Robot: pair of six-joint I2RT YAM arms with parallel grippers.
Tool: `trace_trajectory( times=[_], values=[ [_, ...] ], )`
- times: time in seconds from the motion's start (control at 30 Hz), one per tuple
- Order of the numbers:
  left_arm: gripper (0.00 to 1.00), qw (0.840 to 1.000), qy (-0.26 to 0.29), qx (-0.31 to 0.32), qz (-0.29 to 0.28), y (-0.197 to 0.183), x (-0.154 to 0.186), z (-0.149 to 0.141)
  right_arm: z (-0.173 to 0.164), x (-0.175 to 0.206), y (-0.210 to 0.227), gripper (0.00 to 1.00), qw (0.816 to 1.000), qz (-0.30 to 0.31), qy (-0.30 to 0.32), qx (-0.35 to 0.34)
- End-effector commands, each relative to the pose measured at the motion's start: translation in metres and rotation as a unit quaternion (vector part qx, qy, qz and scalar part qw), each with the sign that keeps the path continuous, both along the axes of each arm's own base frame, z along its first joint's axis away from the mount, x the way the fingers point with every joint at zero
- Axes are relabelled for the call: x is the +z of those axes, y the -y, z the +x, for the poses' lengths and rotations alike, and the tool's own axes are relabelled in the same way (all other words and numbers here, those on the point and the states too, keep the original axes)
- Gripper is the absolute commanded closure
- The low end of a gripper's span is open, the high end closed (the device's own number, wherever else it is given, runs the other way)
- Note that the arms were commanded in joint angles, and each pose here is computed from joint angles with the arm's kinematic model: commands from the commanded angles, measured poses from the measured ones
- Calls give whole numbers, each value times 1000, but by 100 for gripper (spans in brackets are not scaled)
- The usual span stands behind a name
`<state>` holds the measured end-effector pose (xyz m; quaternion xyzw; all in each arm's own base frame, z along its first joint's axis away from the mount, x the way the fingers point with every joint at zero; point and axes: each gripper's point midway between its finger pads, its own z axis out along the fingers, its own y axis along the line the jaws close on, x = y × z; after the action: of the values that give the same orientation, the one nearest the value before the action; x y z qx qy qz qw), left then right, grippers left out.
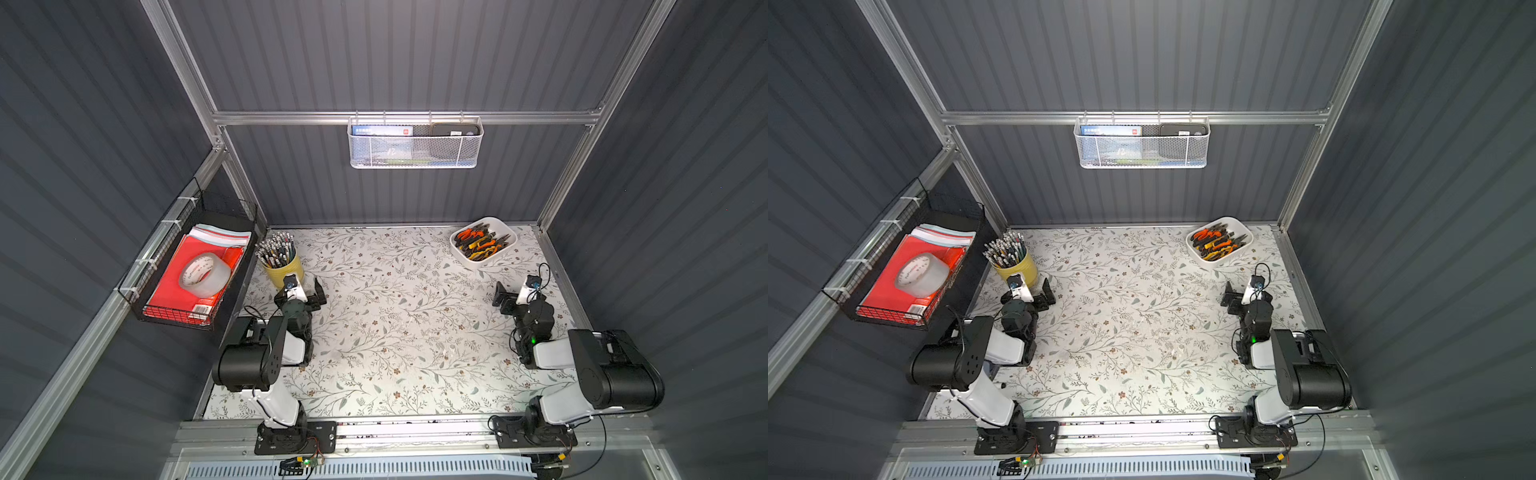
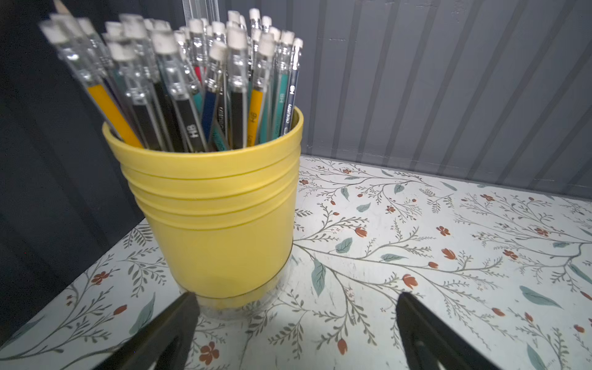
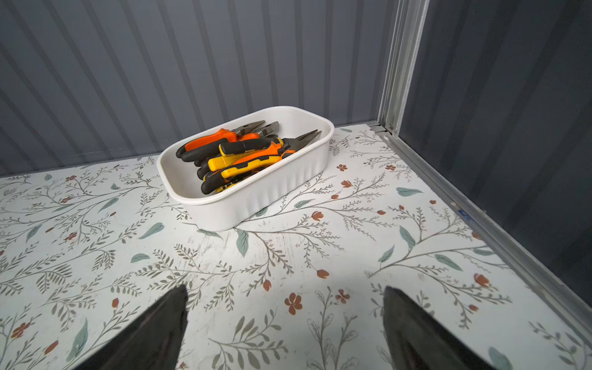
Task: Take the pliers out of the storage box
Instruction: Move the storage box to the center of the board.
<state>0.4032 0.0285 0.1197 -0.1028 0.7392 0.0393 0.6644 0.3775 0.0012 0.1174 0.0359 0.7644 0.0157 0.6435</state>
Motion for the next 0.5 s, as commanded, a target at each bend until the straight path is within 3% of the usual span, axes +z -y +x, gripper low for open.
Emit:
trace_trajectory(
  times=[0.0,0.47],
  values=[
    [1,1000,3,-5,8,3,4,3,2,8,-3,1,1000,-4,12,12],
    [1,1000,3,-5,9,3,3,3,2,7,-2,1,1000,-4,11,8]
  ],
)
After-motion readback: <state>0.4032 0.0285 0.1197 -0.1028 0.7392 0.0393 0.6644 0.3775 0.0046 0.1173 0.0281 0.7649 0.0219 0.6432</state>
